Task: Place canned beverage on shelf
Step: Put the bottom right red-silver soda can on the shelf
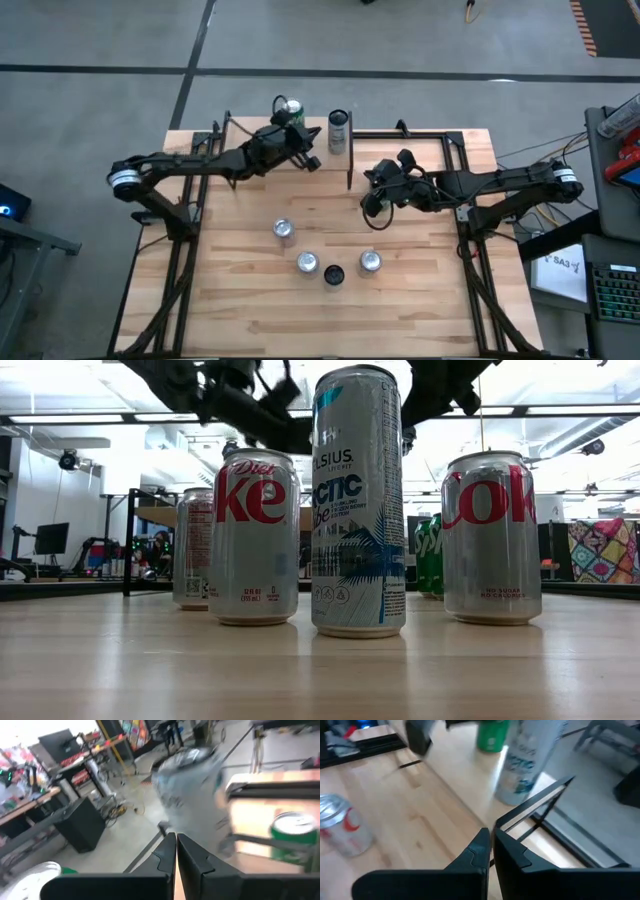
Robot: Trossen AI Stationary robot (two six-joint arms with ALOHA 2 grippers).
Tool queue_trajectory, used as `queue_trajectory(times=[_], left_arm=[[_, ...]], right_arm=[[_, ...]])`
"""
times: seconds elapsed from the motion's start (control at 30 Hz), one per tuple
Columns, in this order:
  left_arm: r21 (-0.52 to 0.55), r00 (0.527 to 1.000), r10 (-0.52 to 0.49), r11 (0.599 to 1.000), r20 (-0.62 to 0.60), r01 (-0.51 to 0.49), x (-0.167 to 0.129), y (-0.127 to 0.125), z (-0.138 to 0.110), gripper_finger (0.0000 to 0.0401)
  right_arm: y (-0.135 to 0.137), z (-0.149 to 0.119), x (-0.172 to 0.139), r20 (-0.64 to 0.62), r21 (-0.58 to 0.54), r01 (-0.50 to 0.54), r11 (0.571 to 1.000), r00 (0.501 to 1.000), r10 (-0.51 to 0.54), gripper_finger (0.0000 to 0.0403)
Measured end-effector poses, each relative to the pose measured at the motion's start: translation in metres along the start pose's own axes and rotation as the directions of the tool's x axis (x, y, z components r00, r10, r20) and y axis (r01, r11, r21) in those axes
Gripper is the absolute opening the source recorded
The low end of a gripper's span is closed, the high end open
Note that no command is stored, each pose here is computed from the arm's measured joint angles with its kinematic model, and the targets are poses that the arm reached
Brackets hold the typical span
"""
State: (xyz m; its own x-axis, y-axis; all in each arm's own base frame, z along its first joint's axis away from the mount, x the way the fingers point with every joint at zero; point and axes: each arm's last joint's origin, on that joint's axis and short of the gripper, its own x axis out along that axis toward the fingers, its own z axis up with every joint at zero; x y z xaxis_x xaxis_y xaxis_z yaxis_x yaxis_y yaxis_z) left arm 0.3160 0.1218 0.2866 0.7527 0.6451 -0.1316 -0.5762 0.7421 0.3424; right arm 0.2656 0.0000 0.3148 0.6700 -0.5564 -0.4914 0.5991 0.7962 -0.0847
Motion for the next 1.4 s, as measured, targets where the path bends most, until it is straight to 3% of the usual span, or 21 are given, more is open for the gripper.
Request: queue_trajectory(times=[0.23,0.43,0.63,0.87,1.1,1.33,1.4], left_arm=[[0.016,0.984,-0.150,0.989,0.097,0.149,-0.063,-0.006,0.019,0.0000],[0.011,0.927,-0.333,0.941,0.174,0.337,-0.118,-0.021,0.017,0.0000],[0.041,0.866,-0.449,0.891,0.221,0.452,-0.155,-0.035,0.008,0.0000],[0.056,0.839,-0.496,0.866,0.224,0.498,-0.173,-0.036,-0.003,0.0000],[0.053,0.842,-0.517,0.855,0.152,0.515,-0.177,-0.033,-0.009,0.0000],[-0.005,0.843,-0.519,0.851,0.145,0.525,-0.177,-0.033,-0.008,0.0000],[-0.031,0.843,-0.519,0.849,0.145,0.528,-0.177,-0.033,-0.008,0.0000]], right_arm=[[0.004,-0.002,0.002,-0.020,0.003,-0.103,0.995,0.995,0.103,0.0012],[0.019,0.004,-0.003,0.013,-0.066,-0.350,0.934,0.936,0.351,0.0012],[0.031,0.006,-0.009,0.062,-0.110,-0.411,0.905,0.906,0.419,0.0012],[0.034,0.003,-0.007,0.036,-0.047,-0.413,0.910,0.909,0.414,0.0012],[0.033,0.002,-0.006,0.032,-0.153,-0.403,0.902,0.911,0.412,0.0012],[0.034,0.007,-0.007,0.073,-0.117,-0.412,0.904,0.904,0.421,0.0012],[0.036,0.005,-0.008,0.051,-0.108,-0.464,0.879,0.881,0.471,0.0012]])
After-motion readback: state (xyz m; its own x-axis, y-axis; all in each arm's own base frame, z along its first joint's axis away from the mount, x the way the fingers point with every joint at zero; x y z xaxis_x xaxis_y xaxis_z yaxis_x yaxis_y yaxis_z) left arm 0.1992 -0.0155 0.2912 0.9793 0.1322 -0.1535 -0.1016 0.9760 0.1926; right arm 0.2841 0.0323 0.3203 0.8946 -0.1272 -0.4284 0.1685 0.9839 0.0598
